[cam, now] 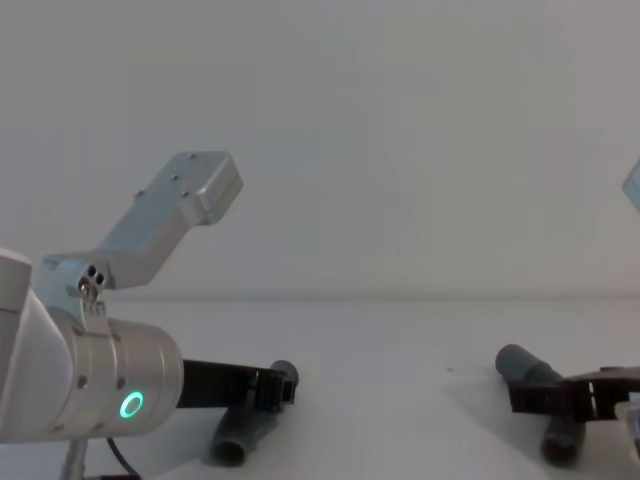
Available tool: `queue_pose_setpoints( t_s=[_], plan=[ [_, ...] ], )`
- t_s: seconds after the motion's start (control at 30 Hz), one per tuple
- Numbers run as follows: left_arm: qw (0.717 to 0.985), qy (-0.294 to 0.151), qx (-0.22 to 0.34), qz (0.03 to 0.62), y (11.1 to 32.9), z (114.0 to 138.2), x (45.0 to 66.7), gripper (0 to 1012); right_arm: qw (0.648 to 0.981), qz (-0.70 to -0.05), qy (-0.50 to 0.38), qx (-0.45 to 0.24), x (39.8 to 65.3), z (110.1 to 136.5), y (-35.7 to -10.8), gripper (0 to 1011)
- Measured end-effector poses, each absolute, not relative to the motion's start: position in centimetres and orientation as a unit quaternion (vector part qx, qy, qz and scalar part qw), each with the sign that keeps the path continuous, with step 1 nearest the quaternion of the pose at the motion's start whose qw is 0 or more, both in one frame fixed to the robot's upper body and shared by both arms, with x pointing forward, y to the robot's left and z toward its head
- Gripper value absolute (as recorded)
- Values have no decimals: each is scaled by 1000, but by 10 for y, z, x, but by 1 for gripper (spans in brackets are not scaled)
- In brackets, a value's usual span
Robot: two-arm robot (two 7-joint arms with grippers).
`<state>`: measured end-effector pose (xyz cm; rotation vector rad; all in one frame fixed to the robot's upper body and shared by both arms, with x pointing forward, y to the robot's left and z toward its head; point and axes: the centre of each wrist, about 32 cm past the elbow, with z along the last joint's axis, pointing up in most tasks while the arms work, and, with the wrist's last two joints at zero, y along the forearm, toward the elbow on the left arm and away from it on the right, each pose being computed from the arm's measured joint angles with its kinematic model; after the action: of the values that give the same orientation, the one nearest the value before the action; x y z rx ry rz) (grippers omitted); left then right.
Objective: Use both hands to pick up one end of the pipe from the table, align the ends, and insert them.
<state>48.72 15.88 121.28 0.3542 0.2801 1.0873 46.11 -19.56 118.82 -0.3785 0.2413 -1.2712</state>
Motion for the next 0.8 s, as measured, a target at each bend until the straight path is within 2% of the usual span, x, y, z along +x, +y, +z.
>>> queue_pose_setpoints(
  t_s=[0.13, 0.27, 0.3, 0.4, 0.5, 0.63, 0.67, 0.8],
  plan=[
    [832, 132, 167, 513, 159, 1213, 487, 346, 781, -588, 115, -176, 461, 1188, -196, 995],
    [832, 132, 167, 513, 159, 1213, 487, 346, 781, -587, 118, -176, 461, 1187, -195, 924],
    [832, 132, 167, 513, 159, 1213, 487, 346, 781, -587, 119, -177, 461, 1187, -195, 878],
    [832, 132, 167, 513, 159, 1213, 487, 346, 781, -586, 120, -177, 461, 1187, -195, 823],
    [832, 132, 167, 513, 159, 1213, 487, 345, 781, -586, 121, -177, 461, 1187, -195, 680],
    [832, 132, 167, 513, 159, 1213, 487, 346, 781, -586, 122, -177, 461, 1187, -195, 604],
    [832, 132, 167, 513, 159, 1213, 487, 346, 781, -586, 122, -177, 461, 1187, -195, 542],
    [832, 132, 167, 513, 159, 1213, 487, 346, 781, -586, 123, -177, 461, 1186, -195, 427]
  ],
)
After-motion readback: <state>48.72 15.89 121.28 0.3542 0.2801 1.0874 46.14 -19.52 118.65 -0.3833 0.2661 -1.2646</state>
